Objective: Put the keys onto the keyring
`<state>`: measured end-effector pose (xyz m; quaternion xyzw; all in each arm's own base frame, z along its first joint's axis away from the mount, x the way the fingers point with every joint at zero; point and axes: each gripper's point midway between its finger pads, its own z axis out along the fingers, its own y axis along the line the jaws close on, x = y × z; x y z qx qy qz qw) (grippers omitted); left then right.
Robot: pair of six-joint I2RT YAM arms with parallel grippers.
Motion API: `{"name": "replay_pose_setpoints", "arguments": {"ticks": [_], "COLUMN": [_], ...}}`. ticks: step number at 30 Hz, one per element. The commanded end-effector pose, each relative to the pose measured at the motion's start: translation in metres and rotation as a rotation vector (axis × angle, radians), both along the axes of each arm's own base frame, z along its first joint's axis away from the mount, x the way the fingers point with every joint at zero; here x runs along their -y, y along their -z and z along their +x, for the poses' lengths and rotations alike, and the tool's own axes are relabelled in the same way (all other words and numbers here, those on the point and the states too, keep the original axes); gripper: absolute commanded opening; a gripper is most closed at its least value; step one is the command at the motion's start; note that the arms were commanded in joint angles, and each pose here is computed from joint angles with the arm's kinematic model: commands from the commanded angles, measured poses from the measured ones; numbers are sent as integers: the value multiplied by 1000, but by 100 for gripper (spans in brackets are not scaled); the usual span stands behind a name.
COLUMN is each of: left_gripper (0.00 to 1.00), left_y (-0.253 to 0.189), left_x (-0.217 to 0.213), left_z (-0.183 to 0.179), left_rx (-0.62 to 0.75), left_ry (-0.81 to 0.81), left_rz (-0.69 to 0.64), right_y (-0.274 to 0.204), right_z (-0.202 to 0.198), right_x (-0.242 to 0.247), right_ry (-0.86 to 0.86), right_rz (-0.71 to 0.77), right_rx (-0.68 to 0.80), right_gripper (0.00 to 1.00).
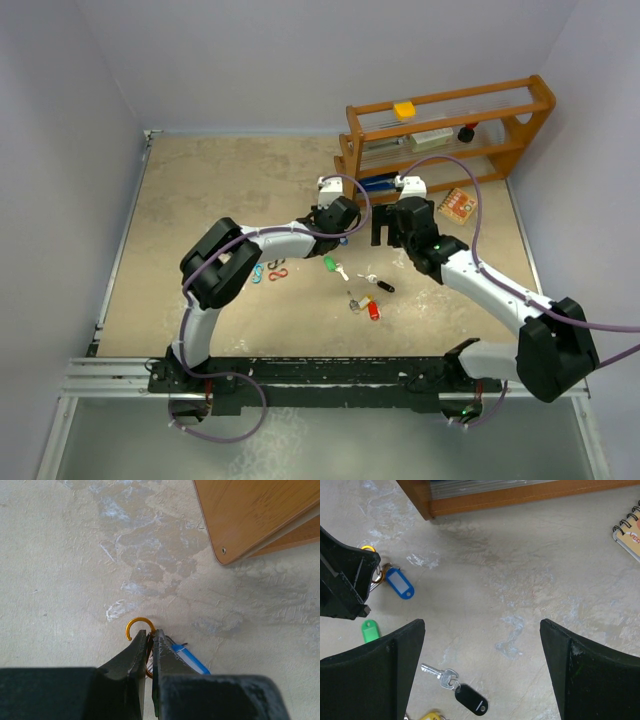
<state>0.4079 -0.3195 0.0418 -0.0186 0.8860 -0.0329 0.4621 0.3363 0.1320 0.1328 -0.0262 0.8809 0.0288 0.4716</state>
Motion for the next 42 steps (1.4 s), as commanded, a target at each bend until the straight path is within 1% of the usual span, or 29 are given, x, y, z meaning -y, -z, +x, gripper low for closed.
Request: {"name": "replay_pose_setpoints", "arguments": {"ticks": [1,22,42], "left_gripper": [0,0,0], "left_y": [-22,-17,-10], "left_x": [10,15,21], "left_z": [4,5,5], "left_rx": [44,37,24], "left_ry": [2,50,81], "left_rz": [-30,32,42], "right_y": [-12,-11,-8], "right_z": [5,5,5], "right_x": [-2,-1,0], "right_ry": [3,3,3], "right_rz": [36,39,39], "right_rx": [47,45,38], "right_gripper": [100,100,100]}}
